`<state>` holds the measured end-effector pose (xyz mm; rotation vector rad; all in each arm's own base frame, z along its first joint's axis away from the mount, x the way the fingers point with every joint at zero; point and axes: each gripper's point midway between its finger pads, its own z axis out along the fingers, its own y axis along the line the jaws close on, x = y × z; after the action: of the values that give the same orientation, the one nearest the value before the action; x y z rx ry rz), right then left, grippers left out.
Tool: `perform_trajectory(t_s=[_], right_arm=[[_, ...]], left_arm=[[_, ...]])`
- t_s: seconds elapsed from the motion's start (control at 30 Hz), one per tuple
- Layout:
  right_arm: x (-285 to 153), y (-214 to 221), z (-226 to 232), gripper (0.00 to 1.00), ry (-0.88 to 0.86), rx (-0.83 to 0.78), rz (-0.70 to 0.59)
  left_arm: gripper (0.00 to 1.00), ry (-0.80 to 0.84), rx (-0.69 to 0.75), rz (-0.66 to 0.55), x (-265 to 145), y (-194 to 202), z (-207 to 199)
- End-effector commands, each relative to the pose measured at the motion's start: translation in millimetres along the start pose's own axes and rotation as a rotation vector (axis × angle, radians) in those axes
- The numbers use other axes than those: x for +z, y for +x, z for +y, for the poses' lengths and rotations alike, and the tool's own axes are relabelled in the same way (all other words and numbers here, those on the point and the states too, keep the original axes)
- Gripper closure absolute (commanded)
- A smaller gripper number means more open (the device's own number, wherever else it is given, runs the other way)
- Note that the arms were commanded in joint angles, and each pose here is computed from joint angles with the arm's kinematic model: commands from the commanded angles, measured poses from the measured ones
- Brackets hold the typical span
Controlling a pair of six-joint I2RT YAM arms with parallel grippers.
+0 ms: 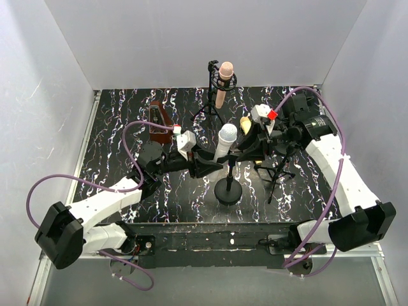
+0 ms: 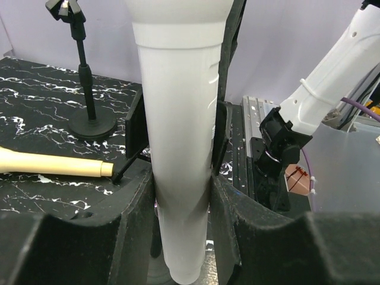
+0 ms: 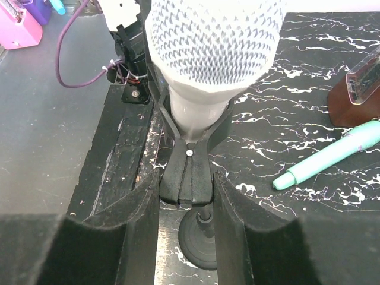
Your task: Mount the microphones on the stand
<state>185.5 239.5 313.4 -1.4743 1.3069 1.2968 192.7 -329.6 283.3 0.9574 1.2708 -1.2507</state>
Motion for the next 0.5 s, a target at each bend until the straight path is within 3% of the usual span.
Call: perform_trajectory(t_s=[0.0,0.17,0.27,0.33,0.4,0.47], right_arm=[[4.7,-2.1,13.0,0.82,-0.043,0.081,-0.038],[4.9,0.5,14.2,0.79,-0.039,0.133,-0.044],[4.0,-0.1,14.1,0.46,-0.031,0.153,-0.049],[2.3,-1.8,14.4,0.32,-0.019,0.172,-0.053],[0.6,-3.4,14.4,0.28,-0.009,0.175,-0.058],[-1.4,-5.2,17.1,0.26,-0.004,0.173,-0.062]], left_arm=[[1.00,-0.015,0.026,-0.051,9.1,-6.6,-1.7],[1.00,-0.054,0.034,-0.072,6.8,-9.1,2.3],[0.99,-0.070,0.031,-0.067,4.8,-8.3,3.6],[0.71,-0.085,0.016,-0.066,2.8,-7.6,4.6],[0.50,-0.096,0.005,-0.066,0.5,-6.9,4.0],[0.35,-0.107,0.000,-0.072,-2.7,-8.2,3.7]])
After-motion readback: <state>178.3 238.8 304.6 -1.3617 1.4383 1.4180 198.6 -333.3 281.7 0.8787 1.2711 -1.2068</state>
